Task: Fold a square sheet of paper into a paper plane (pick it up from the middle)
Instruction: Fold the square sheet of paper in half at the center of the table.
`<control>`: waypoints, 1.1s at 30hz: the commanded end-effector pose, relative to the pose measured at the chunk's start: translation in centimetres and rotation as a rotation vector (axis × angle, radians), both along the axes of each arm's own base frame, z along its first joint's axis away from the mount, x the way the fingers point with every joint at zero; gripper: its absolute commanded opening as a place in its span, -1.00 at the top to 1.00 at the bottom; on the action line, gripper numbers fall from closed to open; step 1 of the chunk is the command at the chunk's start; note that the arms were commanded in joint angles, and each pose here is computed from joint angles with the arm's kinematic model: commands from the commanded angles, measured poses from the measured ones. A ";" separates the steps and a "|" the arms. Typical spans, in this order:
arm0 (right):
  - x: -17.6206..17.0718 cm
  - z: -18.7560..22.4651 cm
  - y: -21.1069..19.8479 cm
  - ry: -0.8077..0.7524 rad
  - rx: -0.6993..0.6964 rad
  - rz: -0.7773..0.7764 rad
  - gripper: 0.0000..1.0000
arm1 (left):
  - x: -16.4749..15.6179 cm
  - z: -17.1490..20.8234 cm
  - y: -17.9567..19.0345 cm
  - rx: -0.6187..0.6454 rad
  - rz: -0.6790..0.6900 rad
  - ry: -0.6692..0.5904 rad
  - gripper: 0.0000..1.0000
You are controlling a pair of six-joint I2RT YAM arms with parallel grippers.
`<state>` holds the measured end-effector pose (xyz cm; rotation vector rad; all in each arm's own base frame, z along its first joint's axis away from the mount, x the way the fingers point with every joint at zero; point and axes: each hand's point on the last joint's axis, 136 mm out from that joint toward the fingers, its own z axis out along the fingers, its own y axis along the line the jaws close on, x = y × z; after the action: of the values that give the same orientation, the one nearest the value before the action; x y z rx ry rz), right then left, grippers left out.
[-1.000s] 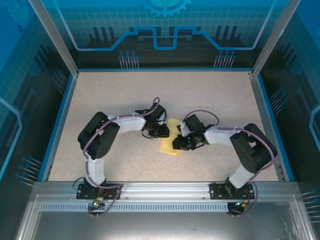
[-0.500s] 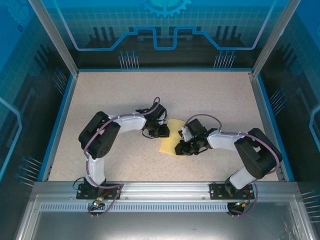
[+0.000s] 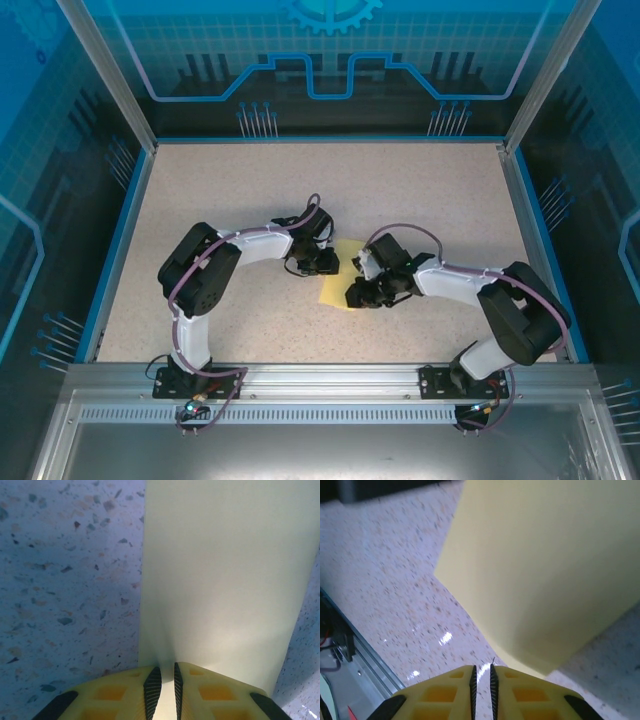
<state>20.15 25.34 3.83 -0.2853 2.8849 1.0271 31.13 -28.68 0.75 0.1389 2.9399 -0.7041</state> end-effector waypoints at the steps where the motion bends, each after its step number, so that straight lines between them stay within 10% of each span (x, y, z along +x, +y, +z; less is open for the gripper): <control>1: 1.4 0.3 1.0 -0.029 0.009 -0.020 0.64 | -3.6 -7.1 5.0 0.243 0.003 0.147 0.55; 20: -2.3 -2.9 -2.7 0.066 -0.144 0.056 0.64 | -3.0 -6.0 4.3 0.215 0.001 0.128 0.53; 33: 7.9 2.3 -4.1 -0.100 0.019 -0.174 0.63 | 0.0 1.3 0.0 0.022 -0.024 0.020 0.35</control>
<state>25.62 21.20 4.45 -0.0901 2.8276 0.9444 31.28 -29.22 1.83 0.1490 2.9493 -0.7310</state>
